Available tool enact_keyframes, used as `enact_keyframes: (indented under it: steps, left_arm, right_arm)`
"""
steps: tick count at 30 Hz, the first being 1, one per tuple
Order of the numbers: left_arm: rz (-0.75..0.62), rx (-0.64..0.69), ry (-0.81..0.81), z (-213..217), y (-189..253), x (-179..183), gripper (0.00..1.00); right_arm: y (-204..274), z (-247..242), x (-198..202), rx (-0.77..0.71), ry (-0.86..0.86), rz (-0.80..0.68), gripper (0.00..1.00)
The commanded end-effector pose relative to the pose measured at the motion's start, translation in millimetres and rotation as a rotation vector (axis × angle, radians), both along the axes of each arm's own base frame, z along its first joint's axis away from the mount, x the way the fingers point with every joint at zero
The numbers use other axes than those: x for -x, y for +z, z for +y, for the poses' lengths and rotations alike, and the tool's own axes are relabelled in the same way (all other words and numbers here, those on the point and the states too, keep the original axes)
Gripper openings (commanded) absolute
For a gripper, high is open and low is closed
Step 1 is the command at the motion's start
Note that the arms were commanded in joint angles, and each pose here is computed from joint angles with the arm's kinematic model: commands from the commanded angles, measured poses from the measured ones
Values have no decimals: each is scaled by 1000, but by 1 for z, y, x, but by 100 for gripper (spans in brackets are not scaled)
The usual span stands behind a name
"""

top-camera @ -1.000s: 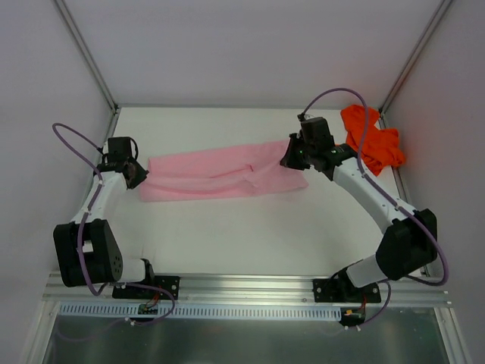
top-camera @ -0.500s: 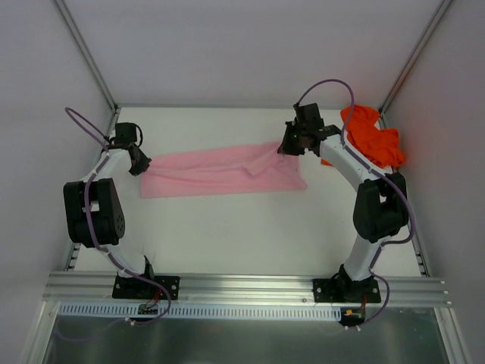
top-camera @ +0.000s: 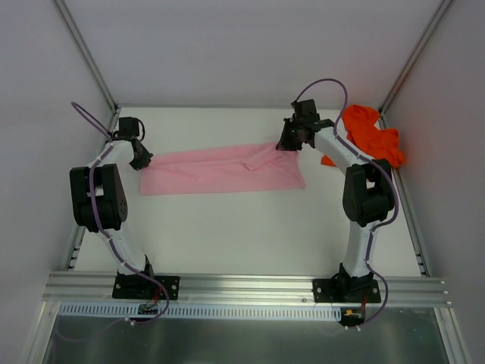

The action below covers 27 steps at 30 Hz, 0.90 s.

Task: Fold and stack the t-shirts
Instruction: Fold the other side of the tshirt into a rectangle

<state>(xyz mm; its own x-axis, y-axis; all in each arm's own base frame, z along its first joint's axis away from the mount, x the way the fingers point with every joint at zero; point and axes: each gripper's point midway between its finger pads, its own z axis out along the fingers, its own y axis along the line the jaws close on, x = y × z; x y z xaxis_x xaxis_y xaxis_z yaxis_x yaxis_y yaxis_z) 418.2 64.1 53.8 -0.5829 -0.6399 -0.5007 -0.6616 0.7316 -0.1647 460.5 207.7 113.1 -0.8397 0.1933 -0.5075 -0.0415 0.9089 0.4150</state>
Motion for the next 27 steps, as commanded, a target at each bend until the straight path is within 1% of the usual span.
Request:
enact_keyframes:
  steps: [1, 2, 4, 6, 7, 8, 9, 10, 12, 13, 15, 17, 18, 19, 20, 21, 22, 23, 24, 26, 27]
  left_arm:
    - [-11, -41, 5, 6, 5, -11, 0]
    - [-8, -40, 5, 6, 4, -11, 1]
    - [-5, -42, 8, 7, 4, -12, 15]
    - [-14, -52, 2, 8, 10, -14, 32]
    - [-20, -55, -1, 8, 14, -15, 41]
    - [-28, -57, -4, 9, 19, -16, 55]
    - [-49, -65, -7, 9, 29, -18, 62]
    - [-59, -69, -9, 10, 35, -19, 77]
    - [-104, -78, -18, 10, 56, -24, 84]
    - [-113, -78, -22, 10, 62, -24, 87]
    - [-153, -78, -40, 8, 81, -25, 92]
    - [-185, -74, -53, 5, 96, -23, 94]
    - [-196, -69, -65, 3, 101, -21, 95]
    - [-208, -46, -87, -4, 104, -20, 95]
    - [-237, -39, -99, -8, 114, -17, 95]
    - [-230, -26, -117, -15, 109, -11, 95]
    - [-243, -9, -154, -29, 110, -10, 95]
    - [-241, -2, -174, -37, 107, -1, 95]
    - [-244, 6, -192, -45, 107, 2, 95]
    - [-228, 29, -233, -67, 98, 12, 95]
    - [-226, 43, -245, -74, 95, 15, 94]
  right_arm:
    - [14, 8, -15, -13, 47, -51, 1]
    - [11, 7, -14, 2, 58, -44, 2]
    - [15, 7, -20, 15, 76, -57, 9]
    - [17, 6, -22, 49, 112, -68, 31]
    - [29, 9, -29, 50, 129, -98, 52]
    - [32, 7, -28, 66, 141, -93, 60]
    - [39, 7, -32, 81, 162, -117, 70]
    - [54, 5, -38, 103, 176, -148, 82]
    - [72, 2, -44, 136, 187, -193, 90]
    - [91, -1, -49, 152, 176, -229, 93]
    - [108, -4, -51, 164, 170, -255, 94]
    - [118, -2, -43, 138, 169, -246, 95]
    - [117, 0, -38, 116, 171, -229, 93]
    - [114, 7, -30, 67, 172, -194, 88]
    - [119, 10, -24, 43, 174, -201, 84]
    - [90, 11, -9, 49, 191, -132, 81]
    - [82, 15, -6, 24, 166, -121, 80]
    - [56, 13, 10, 35, 169, -60, 78]
    - [47, 19, 18, 34, 176, -35, 75]
    - [21, 25, 35, 38, 184, 35, 68]
    - [13, 26, 39, 49, 181, 49, 61]
